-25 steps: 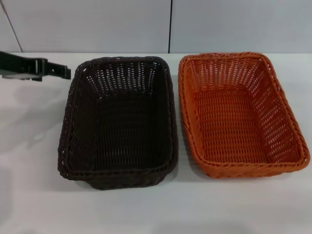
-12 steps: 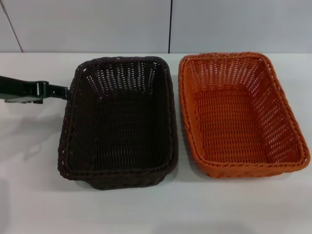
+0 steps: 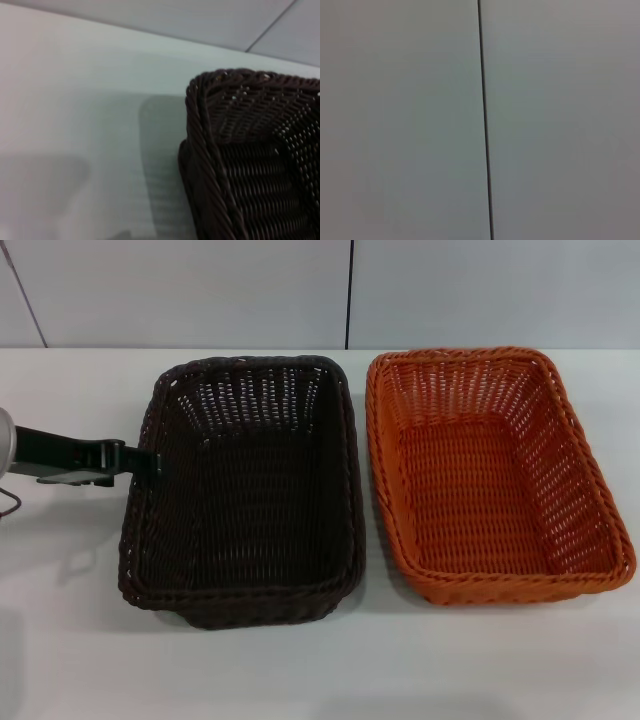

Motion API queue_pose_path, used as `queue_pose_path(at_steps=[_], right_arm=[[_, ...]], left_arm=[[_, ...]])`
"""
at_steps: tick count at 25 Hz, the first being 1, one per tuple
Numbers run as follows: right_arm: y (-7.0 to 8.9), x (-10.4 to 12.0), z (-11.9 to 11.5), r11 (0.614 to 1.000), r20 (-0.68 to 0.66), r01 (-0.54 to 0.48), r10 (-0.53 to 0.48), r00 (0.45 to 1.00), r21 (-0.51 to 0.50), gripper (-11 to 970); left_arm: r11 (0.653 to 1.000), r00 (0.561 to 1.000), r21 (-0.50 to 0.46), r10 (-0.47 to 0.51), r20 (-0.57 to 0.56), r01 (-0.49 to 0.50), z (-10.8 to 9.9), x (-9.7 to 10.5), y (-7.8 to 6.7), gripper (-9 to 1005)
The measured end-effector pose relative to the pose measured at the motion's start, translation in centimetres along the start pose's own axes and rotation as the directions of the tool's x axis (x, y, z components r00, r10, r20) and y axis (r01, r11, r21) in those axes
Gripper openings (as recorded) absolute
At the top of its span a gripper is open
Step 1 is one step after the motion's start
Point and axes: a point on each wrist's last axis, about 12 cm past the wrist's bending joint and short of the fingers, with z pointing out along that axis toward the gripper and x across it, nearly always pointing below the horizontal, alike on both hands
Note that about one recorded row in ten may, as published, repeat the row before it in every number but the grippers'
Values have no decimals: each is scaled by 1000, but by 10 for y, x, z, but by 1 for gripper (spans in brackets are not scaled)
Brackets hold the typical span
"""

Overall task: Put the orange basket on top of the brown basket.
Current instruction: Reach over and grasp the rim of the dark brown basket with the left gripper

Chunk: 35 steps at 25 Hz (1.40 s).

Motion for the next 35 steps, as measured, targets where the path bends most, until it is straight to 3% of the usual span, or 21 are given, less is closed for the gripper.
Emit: queue_pose_path(at_steps=[12,21,31,35], right_arm=[[-2,2,-3,1000,-6,-3,3,1000,5,574],[-7,5,-8,1000,-10,-5,5,1000,15,573],[-13,7,-12,1000,-16,2,-2,1000,25,572],[-16,8,-15,1000,-20,5,-5,1000,29,571]], left_arm=[[999,999,36,10,-49,-8,19,8,-7,842],[997,999,71,-5,-31,7,19,8,-8,669],[989,999,138,46,-21,-43,19,11,-14,486],[989,999,141,45,-23,-41,18,11,-15,316]])
